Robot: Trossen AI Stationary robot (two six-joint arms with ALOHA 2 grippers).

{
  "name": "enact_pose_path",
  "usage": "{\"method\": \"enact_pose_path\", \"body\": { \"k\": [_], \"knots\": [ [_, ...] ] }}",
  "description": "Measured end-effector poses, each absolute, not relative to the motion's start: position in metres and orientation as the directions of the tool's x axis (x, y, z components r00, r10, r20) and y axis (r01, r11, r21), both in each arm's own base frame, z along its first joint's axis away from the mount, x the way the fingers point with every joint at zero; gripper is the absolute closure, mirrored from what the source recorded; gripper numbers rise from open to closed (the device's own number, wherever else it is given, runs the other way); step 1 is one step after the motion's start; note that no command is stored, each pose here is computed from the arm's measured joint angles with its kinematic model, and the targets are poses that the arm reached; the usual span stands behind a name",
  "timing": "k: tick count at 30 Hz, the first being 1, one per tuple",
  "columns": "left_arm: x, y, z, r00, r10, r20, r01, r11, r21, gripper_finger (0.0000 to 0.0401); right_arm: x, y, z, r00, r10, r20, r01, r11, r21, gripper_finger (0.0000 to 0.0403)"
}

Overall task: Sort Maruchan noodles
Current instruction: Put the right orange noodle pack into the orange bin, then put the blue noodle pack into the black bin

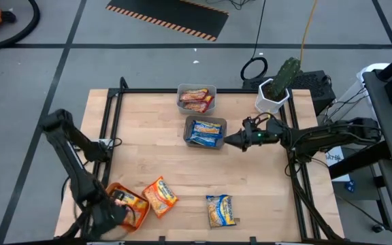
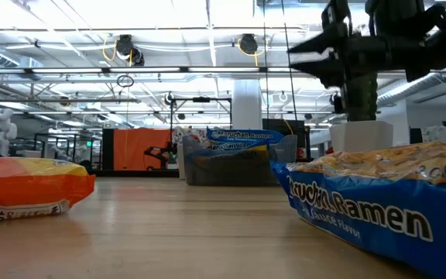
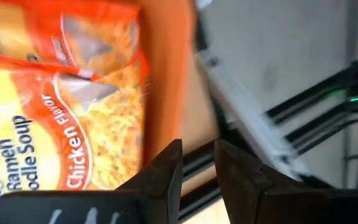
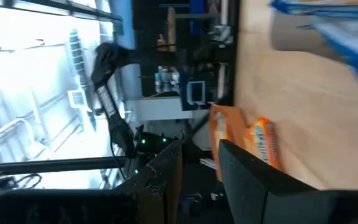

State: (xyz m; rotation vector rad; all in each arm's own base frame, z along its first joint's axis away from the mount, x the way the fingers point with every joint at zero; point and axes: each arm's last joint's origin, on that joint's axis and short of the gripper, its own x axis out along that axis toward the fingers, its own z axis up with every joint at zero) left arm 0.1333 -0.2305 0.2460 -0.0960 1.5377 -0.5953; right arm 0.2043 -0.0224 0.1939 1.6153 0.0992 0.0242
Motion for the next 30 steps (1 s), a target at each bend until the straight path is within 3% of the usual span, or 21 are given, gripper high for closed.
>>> {"method": "enact_pose_path", "body": {
  "k": [6,16,22,30],
  "knots": [
    [0.118,-0.19,0.295,0.103,-0.513,-0.852,0.279,0.837,-0.471,0.0304,0.221,-0.013,0.219,0.997,0.047,-0.066,0.067,-0.013,0.998,0.03],
    [0.1,-0.115,0.329,0.408,-0.373,-0.833,0.126,0.927,-0.354,0.0304,0.242,0.02,0.285,0.954,0.066,-0.291,0.278,0.157,0.948,0.03],
    [0.109,-0.09,0.335,0.599,-0.166,-0.784,-0.019,0.975,-0.221,0.0304,0.235,0.048,0.312,0.852,0.103,-0.514,0.506,0.094,0.858,0.03],
    [0.124,-0.082,0.333,0.622,-0.077,-0.779,-0.135,0.97,-0.203,0.0304,0.251,0.096,0.327,0.775,0.222,-0.592,0.602,0.024,0.798,0.03]
  ]
}}
